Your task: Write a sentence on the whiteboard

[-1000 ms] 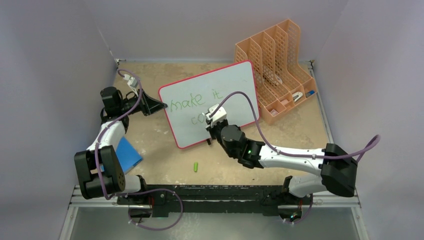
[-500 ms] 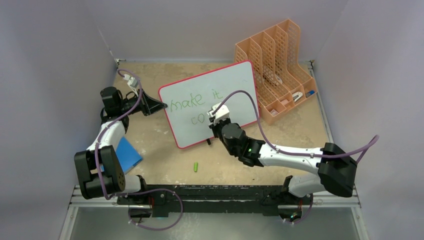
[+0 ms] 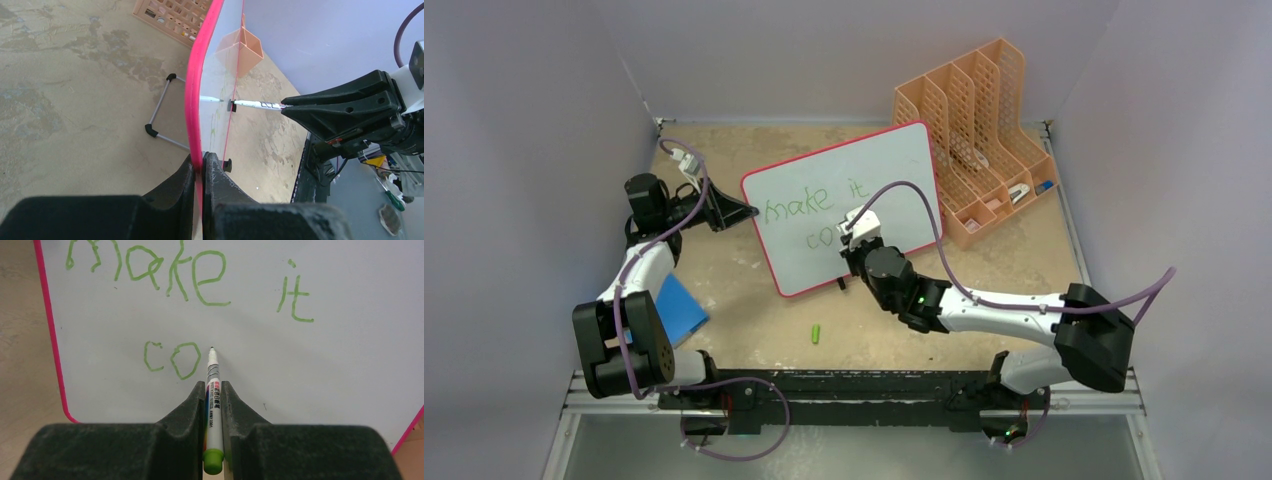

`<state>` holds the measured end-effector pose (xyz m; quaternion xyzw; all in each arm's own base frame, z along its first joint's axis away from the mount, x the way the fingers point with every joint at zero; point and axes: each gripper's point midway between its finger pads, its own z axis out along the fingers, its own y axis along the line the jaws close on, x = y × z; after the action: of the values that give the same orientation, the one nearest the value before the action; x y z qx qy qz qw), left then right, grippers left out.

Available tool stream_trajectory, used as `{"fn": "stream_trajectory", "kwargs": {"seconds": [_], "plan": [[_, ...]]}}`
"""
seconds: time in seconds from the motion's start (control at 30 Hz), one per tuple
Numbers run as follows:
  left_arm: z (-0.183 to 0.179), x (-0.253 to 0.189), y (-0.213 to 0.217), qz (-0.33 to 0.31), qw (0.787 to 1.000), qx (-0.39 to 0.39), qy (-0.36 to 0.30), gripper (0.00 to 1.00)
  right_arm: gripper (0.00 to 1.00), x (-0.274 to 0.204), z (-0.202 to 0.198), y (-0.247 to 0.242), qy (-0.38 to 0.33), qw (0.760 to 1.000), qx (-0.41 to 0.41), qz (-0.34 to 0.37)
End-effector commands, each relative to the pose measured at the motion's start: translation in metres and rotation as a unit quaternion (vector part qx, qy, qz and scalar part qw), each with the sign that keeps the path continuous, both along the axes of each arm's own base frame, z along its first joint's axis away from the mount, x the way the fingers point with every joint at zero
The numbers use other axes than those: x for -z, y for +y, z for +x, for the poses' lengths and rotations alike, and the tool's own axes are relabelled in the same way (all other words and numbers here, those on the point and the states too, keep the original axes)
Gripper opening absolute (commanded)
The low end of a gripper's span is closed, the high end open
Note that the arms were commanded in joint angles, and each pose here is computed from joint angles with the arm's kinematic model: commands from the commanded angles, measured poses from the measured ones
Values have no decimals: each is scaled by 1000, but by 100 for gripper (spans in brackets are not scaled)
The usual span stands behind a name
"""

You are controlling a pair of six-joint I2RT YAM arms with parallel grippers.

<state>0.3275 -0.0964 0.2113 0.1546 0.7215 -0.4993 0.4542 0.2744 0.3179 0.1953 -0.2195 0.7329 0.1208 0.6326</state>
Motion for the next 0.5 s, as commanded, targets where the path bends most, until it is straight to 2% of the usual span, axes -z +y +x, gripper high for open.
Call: {"fn": "stream_trajectory", "kwargs": {"seconds": [0.0,0.47], "plan": [[-1,-7,-6,14,999,12,-32,0,0,-16,5,2,-14,999,9,28],[-1,-7,-6,13,999,13,-31,0,0,-11,7,5,-12,1000,8,25]]}}
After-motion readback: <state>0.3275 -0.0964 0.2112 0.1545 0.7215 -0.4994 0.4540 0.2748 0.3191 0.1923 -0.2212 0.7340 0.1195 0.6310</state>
